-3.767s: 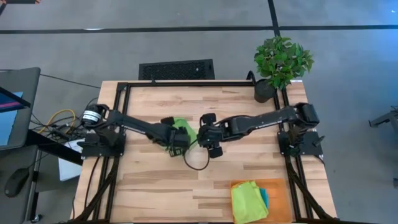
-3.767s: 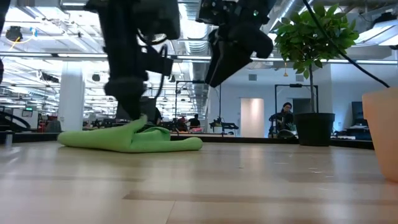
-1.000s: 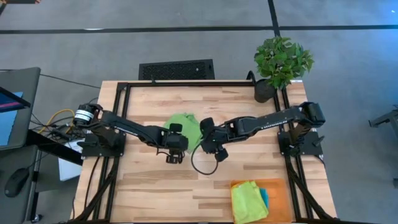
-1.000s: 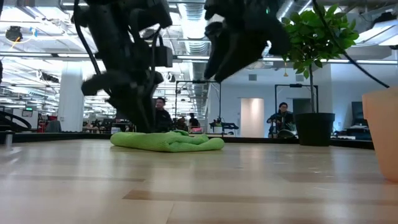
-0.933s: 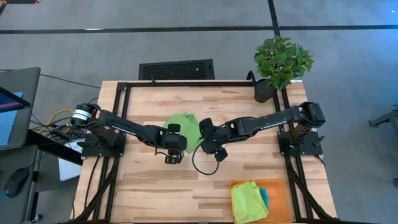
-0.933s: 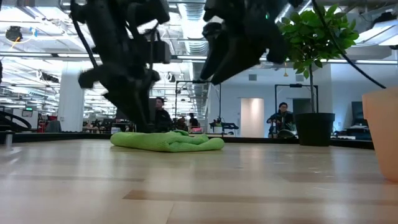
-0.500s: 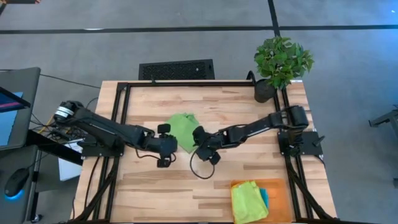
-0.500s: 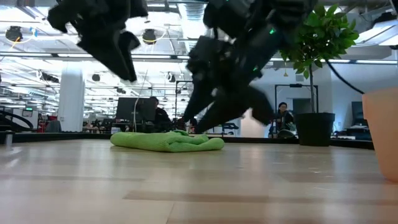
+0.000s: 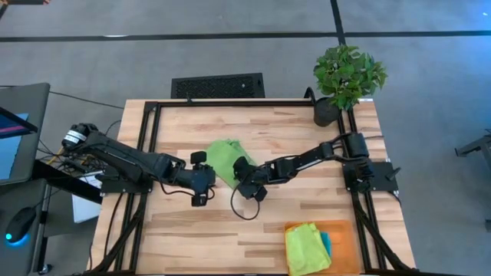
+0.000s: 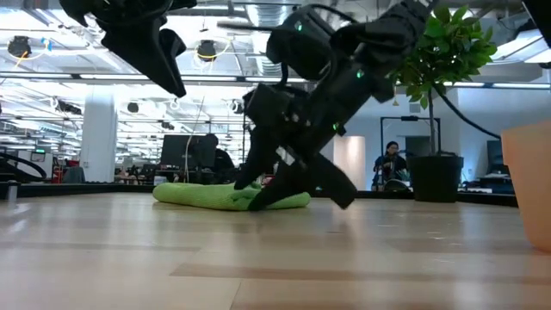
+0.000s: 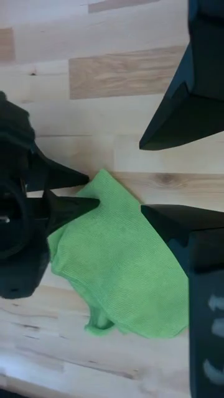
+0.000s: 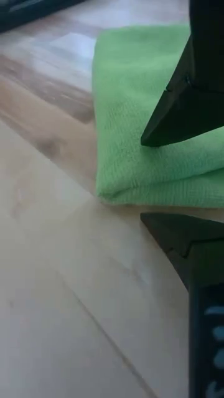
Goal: Fold microfiber towels
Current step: Put the folded green microfiber towel into the orange bin
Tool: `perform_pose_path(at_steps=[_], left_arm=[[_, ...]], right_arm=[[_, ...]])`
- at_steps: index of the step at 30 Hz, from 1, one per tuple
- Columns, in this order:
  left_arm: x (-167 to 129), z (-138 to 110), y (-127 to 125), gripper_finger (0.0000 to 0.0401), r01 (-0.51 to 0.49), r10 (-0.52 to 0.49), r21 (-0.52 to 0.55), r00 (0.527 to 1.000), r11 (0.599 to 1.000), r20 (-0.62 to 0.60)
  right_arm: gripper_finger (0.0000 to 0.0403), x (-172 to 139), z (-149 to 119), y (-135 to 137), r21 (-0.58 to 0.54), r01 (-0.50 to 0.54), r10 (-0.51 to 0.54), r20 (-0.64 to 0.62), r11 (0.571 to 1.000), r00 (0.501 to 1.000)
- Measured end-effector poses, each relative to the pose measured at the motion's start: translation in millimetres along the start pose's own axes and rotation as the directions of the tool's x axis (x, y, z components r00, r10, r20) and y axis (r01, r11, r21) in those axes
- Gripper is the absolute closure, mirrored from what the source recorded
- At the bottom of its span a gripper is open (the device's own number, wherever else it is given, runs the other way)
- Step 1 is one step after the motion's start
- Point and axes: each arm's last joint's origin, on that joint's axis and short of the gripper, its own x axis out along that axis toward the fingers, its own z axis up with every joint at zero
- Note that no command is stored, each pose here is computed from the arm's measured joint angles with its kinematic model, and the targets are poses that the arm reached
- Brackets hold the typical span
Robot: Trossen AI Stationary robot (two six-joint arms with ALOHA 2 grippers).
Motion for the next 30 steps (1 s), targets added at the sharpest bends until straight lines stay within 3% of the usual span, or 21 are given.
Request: perform_pose_path(at_steps=[8,11,15,21,30], left_arm=[[0.1,-0.8,0.3,0.0256,-0.005,0.005,-0.004,1.000,1.000,-0.008],[0.1,-0.7,0.3,0.0256,-0.004,0.004,-0.008,1.000,1.000,-0.007],[0.1,-0.7,0.3,0.0256,-0.004,0.004,-0.010,1.000,1.000,-0.007],[0.1,-0.7,0.3,0.0256,-0.004,0.004,-0.012,1.000,1.000,-0.007],[0.2,-0.3,0.1,0.0256,-0.003,0.003,-0.015,1.000,1.000,-0.004]], right_arm=[[0.0194,6.5,-7.1,0.0,-0.047,0.077,-0.082,-0.115,0.996,0.990],[0.0205,6.8,-8.1,0.3,-0.017,0.086,-0.087,-0.130,0.996,0.988],[0.0254,6.1,-9.7,0.7,0.049,0.092,-0.083,-0.147,0.995,0.986],[0.0382,5.8,-13.9,3.1,0.157,0.084,-0.055,-0.185,0.984,0.981],[0.0395,-23.8,-9.4,8.8,0.254,0.002,0.063,-0.249,0.967,0.966]])
